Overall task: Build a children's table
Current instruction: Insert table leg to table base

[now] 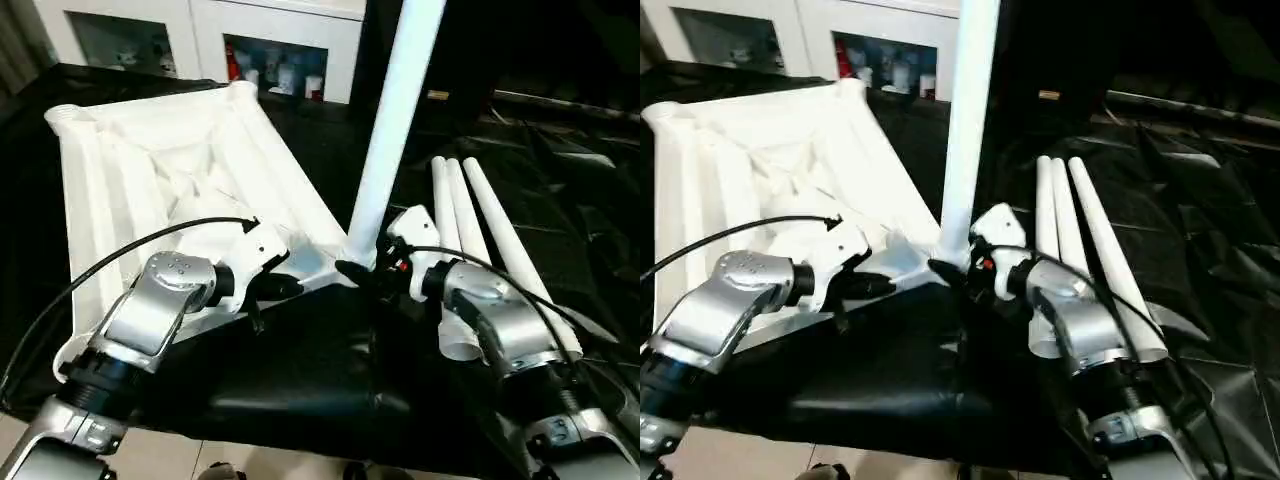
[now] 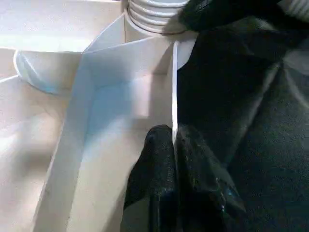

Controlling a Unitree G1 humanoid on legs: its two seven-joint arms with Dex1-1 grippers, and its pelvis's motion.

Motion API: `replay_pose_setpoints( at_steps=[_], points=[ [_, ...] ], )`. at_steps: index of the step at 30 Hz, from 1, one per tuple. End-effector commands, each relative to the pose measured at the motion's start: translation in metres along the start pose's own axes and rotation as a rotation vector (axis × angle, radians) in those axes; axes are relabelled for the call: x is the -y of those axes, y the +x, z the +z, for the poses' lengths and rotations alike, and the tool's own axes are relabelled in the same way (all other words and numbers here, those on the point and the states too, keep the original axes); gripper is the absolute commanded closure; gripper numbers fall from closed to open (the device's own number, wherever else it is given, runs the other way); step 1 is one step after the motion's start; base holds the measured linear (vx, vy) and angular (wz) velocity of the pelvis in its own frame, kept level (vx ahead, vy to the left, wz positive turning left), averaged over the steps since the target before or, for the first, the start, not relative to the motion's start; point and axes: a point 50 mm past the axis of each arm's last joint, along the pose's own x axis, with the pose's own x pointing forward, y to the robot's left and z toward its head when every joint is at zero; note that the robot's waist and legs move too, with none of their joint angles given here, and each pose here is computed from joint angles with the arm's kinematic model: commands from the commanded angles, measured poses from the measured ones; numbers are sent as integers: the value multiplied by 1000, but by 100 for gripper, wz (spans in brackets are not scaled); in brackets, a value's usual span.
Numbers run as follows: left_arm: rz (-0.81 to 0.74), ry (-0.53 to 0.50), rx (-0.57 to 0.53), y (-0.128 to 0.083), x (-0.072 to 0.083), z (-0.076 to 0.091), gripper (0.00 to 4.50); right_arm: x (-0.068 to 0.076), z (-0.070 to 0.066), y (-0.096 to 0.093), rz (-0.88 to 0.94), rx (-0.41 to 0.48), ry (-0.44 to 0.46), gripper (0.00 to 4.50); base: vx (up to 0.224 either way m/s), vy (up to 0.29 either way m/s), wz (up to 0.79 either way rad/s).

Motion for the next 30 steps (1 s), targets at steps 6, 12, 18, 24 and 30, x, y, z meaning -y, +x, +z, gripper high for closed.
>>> replay_pose_setpoints(
  at_steps=[6, 12, 18, 24, 30],
  points=[
    [-83, -12, -13, 6, 12, -7, 446, -1, -6, 1, 35, -13, -15, 47, 0, 0, 0],
    [-87, -13, -14, 6, 13, -8, 450, -1, -9, 1, 40, -2, 2, 88, 0, 0, 0],
    [-84, -14, -15, 5, 12, -9, 450, 0, -11, 1, 42, 5, 14, 129, 0, 0, 0],
    [-82, -13, -12, 6, 12, -9, 450, -2, -14, 1, 45, 6, 23, 171, 0, 0, 0],
    [-85, -25, -5, 7, 13, -9, 450, -5, -20, 1, 48, 7, 47, 173, 0, 0, 0]
  ],
)
